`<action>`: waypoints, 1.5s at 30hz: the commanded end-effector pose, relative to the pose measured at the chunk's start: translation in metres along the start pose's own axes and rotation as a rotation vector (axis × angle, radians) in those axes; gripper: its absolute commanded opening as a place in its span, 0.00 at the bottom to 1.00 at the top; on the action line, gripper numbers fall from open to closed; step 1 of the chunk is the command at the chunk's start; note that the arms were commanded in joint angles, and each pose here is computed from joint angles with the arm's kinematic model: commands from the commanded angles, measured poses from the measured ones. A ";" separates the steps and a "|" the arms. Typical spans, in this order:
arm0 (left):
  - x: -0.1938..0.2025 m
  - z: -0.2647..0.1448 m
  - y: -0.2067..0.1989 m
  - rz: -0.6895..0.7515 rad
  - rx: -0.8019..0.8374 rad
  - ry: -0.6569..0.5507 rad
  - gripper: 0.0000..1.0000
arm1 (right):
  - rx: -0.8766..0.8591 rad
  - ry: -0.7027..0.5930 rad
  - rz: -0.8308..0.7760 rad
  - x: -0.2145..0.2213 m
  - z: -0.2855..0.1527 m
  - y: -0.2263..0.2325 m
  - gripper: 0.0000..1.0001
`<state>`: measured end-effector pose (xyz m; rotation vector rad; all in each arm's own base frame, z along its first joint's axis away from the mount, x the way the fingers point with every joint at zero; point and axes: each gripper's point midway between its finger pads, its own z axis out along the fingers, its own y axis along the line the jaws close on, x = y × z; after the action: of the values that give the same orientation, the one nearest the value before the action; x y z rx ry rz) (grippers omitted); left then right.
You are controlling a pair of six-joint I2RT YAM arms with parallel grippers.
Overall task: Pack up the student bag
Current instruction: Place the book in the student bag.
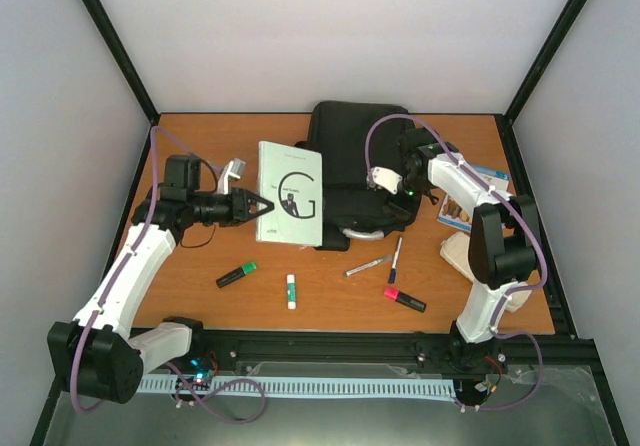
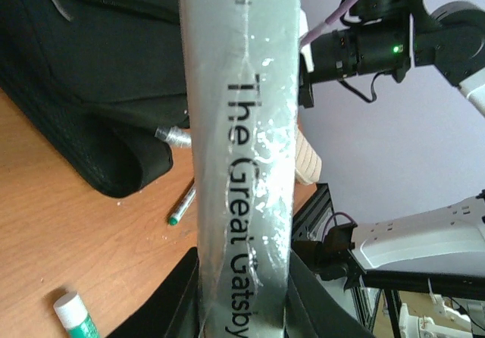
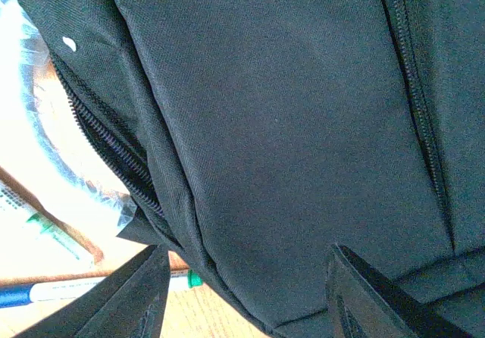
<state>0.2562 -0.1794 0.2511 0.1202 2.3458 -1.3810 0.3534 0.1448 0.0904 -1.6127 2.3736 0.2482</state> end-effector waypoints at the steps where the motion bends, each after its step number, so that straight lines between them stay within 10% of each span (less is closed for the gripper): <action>1: 0.002 -0.009 -0.033 0.158 0.116 -0.023 0.01 | 0.007 -0.011 -0.062 -0.009 0.009 -0.004 0.59; 14: 0.010 -0.004 -0.025 0.128 0.118 0.003 0.01 | -0.008 0.015 -0.113 -0.034 0.041 0.004 0.57; 26: 0.004 0.007 -0.016 0.111 0.112 0.014 0.01 | 0.092 -0.092 -0.099 -0.070 -0.012 -0.013 0.04; 36: 0.030 0.016 -0.045 0.185 0.157 0.103 0.01 | 0.311 -0.331 0.089 -0.124 -0.125 -0.057 0.03; 45: 0.050 0.032 -0.050 0.183 0.235 0.142 0.01 | 0.300 -0.392 0.150 -0.136 -0.126 -0.061 0.03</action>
<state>0.2102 -0.2212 0.2241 0.3431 2.4025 -1.4845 0.4380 0.1950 0.2384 -1.2175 2.1416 0.1263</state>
